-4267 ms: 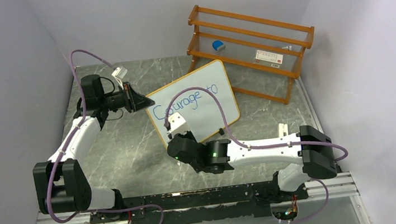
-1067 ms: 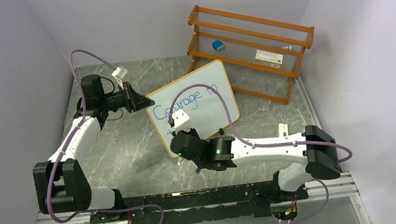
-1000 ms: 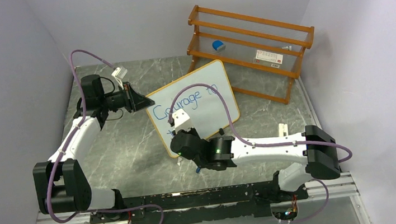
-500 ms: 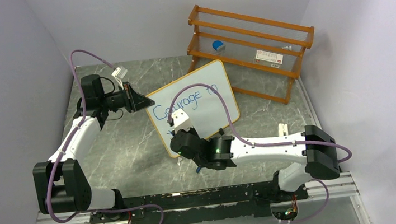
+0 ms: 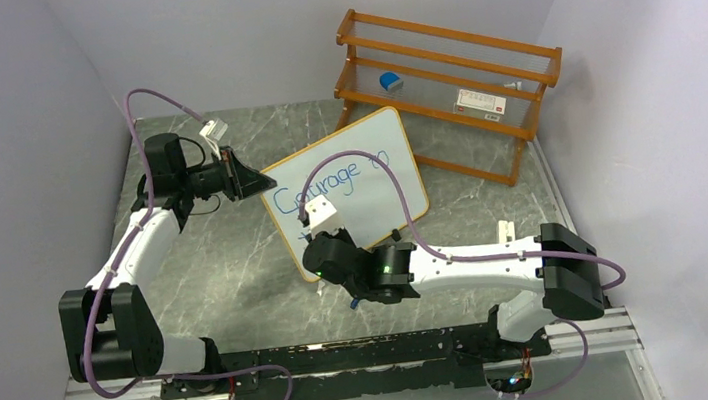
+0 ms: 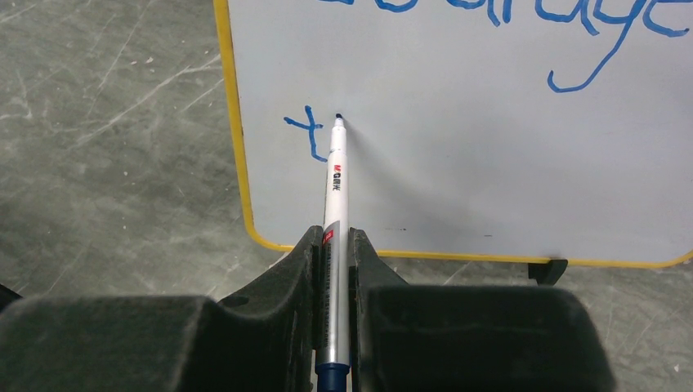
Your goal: Write a sentence on the whiteboard
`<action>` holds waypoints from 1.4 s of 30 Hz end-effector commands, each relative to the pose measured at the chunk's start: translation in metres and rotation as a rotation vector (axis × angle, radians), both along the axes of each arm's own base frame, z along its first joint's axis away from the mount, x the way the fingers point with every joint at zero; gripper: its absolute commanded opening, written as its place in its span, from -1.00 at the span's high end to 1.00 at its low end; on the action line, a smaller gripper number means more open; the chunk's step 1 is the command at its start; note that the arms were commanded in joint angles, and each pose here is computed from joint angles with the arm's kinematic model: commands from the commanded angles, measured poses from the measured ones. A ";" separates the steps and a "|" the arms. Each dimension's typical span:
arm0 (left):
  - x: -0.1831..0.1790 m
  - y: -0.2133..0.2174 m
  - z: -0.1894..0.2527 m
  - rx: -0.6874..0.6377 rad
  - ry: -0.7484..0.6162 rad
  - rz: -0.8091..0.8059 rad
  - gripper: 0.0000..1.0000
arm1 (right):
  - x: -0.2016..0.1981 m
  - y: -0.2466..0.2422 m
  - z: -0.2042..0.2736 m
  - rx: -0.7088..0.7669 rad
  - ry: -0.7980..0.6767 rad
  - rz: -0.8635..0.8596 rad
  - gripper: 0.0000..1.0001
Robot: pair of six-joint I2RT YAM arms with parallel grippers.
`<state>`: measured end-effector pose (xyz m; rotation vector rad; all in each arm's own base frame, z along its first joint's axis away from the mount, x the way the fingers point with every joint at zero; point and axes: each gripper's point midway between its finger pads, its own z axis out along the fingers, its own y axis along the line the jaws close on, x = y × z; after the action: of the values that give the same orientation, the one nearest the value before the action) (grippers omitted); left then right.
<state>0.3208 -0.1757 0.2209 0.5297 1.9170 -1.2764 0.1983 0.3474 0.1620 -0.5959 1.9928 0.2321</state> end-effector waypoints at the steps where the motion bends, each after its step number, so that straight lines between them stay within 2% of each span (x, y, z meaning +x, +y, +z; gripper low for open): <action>1: -0.002 -0.004 -0.022 0.054 0.040 0.013 0.90 | 0.002 -0.002 -0.005 -0.007 0.014 -0.021 1.00; 42: -0.001 -0.004 -0.023 0.054 0.044 0.013 0.90 | -0.012 -0.015 -0.027 -0.046 0.097 -0.011 1.00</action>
<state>0.3208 -0.1756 0.2208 0.5314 1.9166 -1.2753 0.1867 0.3400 0.1445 -0.6154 2.0753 0.2360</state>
